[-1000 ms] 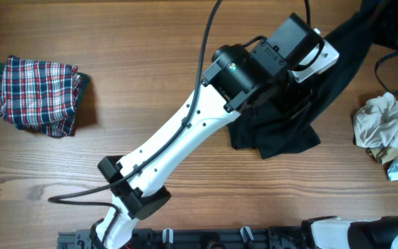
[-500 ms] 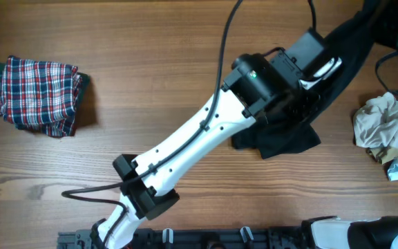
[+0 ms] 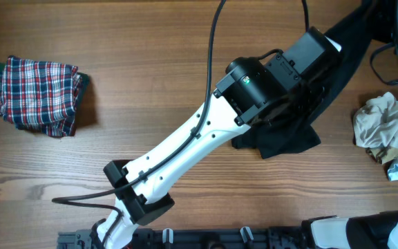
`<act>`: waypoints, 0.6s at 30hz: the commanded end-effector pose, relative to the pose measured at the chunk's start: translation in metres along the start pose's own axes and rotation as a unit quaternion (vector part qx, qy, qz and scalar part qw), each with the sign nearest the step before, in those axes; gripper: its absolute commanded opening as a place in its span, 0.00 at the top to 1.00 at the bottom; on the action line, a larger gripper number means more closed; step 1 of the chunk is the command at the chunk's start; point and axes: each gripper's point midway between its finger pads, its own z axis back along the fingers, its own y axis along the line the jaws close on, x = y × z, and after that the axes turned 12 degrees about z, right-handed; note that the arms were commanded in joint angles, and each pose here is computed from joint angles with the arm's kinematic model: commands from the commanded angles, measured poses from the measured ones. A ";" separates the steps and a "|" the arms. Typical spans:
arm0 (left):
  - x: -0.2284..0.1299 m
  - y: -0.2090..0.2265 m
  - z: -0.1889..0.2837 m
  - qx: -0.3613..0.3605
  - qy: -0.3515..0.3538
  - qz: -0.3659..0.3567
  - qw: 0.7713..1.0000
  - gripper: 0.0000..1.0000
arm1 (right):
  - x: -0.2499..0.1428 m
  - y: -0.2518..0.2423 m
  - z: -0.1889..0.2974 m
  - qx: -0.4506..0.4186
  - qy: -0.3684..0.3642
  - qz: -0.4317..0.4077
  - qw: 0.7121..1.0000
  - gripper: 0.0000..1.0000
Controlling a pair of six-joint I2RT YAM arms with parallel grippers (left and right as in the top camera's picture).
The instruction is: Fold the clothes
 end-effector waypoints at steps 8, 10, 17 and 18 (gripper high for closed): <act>0.005 0.003 0.005 0.004 -0.011 0.016 1.000 0.28 | 0.014 0.014 0.003 0.045 -0.022 -0.088 0.995 0.96; 0.006 0.004 0.000 0.005 -0.012 0.017 1.000 0.28 | 0.014 0.018 0.004 0.058 -0.020 -0.096 0.993 0.96; 0.024 0.029 -0.008 0.082 -0.060 0.019 0.995 0.34 | 0.013 0.023 0.004 0.071 -0.018 -0.095 0.993 0.96; 0.028 0.029 -0.007 0.083 -0.068 0.020 0.994 0.35 | 0.013 0.023 0.005 0.073 -0.017 -0.095 0.993 0.96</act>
